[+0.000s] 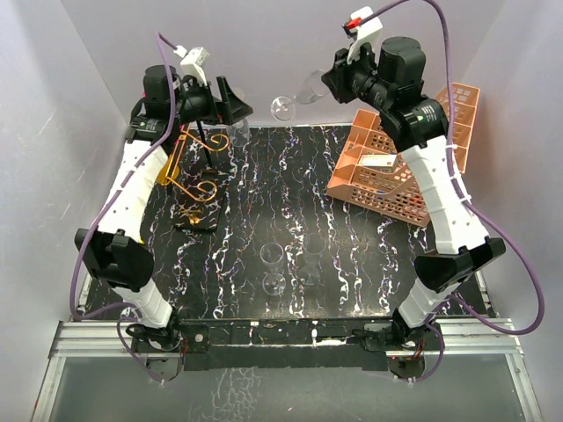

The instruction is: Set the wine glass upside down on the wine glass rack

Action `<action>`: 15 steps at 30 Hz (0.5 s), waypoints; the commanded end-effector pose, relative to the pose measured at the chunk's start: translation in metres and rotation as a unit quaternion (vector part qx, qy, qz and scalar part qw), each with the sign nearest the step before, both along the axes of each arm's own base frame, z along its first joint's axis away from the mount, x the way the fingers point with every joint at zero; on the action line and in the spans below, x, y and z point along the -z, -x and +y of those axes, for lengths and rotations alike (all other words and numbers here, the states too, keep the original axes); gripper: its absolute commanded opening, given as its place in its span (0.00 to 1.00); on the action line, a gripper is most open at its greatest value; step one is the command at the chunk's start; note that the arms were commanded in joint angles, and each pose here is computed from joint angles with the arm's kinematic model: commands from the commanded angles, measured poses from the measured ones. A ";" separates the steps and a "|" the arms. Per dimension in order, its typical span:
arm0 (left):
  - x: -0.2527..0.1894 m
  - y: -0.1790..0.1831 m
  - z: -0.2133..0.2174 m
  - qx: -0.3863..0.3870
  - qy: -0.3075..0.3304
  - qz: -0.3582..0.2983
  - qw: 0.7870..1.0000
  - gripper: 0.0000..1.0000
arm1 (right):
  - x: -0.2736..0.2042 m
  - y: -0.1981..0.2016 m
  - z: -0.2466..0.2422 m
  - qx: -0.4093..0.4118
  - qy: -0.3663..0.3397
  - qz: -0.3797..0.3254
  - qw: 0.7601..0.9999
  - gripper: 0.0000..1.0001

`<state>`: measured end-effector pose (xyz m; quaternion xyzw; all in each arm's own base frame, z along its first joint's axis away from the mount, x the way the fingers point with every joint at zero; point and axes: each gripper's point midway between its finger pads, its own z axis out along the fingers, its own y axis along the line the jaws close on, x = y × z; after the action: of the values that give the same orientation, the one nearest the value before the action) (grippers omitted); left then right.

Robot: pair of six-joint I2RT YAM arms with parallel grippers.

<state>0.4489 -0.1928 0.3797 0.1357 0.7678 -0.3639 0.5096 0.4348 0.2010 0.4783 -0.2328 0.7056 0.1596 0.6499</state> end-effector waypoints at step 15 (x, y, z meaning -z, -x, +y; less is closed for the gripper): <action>-0.024 0.014 -0.036 0.042 0.118 0.040 0.991 0.73 | -0.089 0.039 0.019 -0.115 -0.114 -0.074 0.984 0.08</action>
<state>0.4510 -0.2253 0.3772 0.0870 0.7588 -0.4448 0.4677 0.4125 0.2170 0.5255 -0.2394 0.6547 0.2625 0.6672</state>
